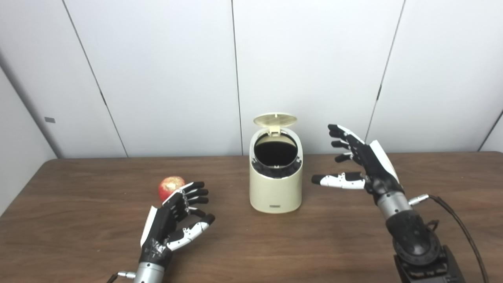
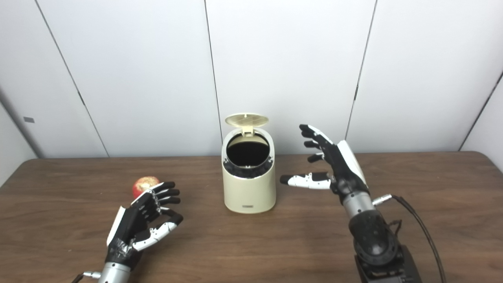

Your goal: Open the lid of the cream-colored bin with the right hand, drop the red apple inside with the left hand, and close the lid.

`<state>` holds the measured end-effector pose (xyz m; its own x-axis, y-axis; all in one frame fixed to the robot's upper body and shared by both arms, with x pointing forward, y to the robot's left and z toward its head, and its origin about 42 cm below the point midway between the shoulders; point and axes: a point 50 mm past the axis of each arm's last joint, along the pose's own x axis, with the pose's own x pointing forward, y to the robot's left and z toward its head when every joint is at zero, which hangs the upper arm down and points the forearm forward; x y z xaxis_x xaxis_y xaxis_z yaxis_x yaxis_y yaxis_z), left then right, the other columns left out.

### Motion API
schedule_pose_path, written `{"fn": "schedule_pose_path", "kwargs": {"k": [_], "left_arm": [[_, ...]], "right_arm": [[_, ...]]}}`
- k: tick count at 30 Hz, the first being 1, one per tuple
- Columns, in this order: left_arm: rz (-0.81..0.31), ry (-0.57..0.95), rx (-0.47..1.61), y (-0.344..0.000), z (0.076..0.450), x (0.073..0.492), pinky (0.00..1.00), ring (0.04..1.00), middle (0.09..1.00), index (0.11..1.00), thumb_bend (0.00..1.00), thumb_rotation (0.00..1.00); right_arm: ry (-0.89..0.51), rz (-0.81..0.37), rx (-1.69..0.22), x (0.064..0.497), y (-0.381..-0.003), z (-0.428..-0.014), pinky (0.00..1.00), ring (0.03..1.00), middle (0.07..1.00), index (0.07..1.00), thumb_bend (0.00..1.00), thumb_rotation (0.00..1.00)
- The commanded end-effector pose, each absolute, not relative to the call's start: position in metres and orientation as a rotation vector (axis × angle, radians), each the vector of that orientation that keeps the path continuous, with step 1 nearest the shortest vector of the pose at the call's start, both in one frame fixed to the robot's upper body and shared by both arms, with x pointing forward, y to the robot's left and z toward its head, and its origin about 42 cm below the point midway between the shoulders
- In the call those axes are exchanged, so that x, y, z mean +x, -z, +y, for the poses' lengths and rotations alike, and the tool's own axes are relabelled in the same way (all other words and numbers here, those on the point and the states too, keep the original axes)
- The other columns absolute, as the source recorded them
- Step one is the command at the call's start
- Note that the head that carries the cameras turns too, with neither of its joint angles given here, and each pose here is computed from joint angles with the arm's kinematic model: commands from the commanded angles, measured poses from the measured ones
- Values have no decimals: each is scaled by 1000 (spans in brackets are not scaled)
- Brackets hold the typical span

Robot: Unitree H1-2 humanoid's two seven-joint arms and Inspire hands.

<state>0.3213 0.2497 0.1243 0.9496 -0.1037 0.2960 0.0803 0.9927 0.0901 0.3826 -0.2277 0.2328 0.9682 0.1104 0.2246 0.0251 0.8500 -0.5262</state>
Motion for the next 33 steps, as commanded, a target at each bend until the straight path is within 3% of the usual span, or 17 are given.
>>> {"fn": "schedule_pose_path", "kwargs": {"k": [1,10,18,22,26,33], "left_arm": [[-314,95,67,-123,247,323,551,700,735,782,635,97],[-317,93,71,-124,247,324,543,696,736,782,634,100],[-319,88,71,-125,248,325,553,699,736,779,636,88],[-420,36,157,-137,251,324,572,678,719,761,630,15],[-534,-77,266,-158,254,323,513,623,691,724,635,0],[-617,-268,387,-191,273,328,634,795,828,841,714,125]], "right_arm": [[-15,-373,-549,377,-252,-231,657,796,862,866,857,304],[-40,-341,-516,351,-216,-245,687,798,876,869,852,270],[-64,-292,-516,339,-199,-246,648,795,887,879,833,237],[-67,-287,-528,336,-196,-245,649,796,888,874,828,187],[-69,-283,-523,335,-195,-249,643,794,890,873,820,183],[-72,-275,-509,339,-192,-261,654,803,899,885,816,154]]}}
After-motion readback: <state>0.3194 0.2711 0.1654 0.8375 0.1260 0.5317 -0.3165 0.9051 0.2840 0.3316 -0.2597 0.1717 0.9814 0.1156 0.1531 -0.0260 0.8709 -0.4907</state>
